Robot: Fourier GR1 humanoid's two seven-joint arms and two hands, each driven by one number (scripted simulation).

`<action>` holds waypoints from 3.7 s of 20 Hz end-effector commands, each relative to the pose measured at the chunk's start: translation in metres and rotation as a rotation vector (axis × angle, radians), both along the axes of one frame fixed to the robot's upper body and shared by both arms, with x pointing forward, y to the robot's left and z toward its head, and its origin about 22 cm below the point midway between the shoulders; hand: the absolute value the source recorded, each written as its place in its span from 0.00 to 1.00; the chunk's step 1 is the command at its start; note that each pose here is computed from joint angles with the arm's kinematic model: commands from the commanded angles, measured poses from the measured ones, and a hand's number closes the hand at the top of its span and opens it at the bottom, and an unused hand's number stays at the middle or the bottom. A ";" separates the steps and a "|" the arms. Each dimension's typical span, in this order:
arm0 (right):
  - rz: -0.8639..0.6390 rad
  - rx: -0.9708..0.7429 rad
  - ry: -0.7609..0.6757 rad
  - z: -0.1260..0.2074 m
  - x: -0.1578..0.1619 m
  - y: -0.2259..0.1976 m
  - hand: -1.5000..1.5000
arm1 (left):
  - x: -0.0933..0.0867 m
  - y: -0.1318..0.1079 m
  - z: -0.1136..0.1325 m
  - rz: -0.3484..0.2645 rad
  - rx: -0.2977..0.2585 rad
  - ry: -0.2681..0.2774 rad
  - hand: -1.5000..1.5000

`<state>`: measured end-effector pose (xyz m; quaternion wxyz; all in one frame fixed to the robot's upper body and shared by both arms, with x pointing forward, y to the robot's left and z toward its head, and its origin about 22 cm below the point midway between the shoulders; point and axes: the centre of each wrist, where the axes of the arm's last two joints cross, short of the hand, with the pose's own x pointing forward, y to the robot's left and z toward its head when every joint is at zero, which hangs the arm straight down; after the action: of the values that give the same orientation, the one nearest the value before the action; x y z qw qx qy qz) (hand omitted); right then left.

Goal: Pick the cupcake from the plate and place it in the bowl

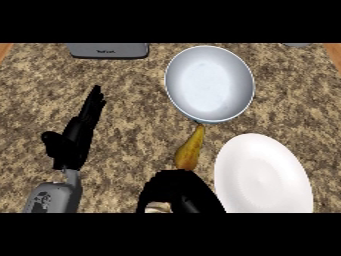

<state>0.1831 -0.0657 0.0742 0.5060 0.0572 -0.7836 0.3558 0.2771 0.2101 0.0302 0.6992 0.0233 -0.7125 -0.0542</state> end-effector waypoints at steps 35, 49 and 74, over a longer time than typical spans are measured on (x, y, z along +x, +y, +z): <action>-0.548 -0.420 -0.296 0.147 0.171 0.010 1.00 | -0.005 0.000 -0.011 0.002 0.000 -0.010 0.50; -0.564 -0.519 -0.174 0.046 0.237 -0.058 1.00 | -0.014 -0.005 -0.003 0.007 0.006 -0.011 0.50; -0.448 0.112 0.058 0.073 0.263 -0.143 0.00 | 0.010 0.014 0.011 0.022 -0.001 -0.022 0.50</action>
<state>0.4446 -0.1840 0.1364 0.5741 -0.1057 -0.7828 0.2155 0.2762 0.2199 0.0300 0.6948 0.0270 -0.7170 -0.0495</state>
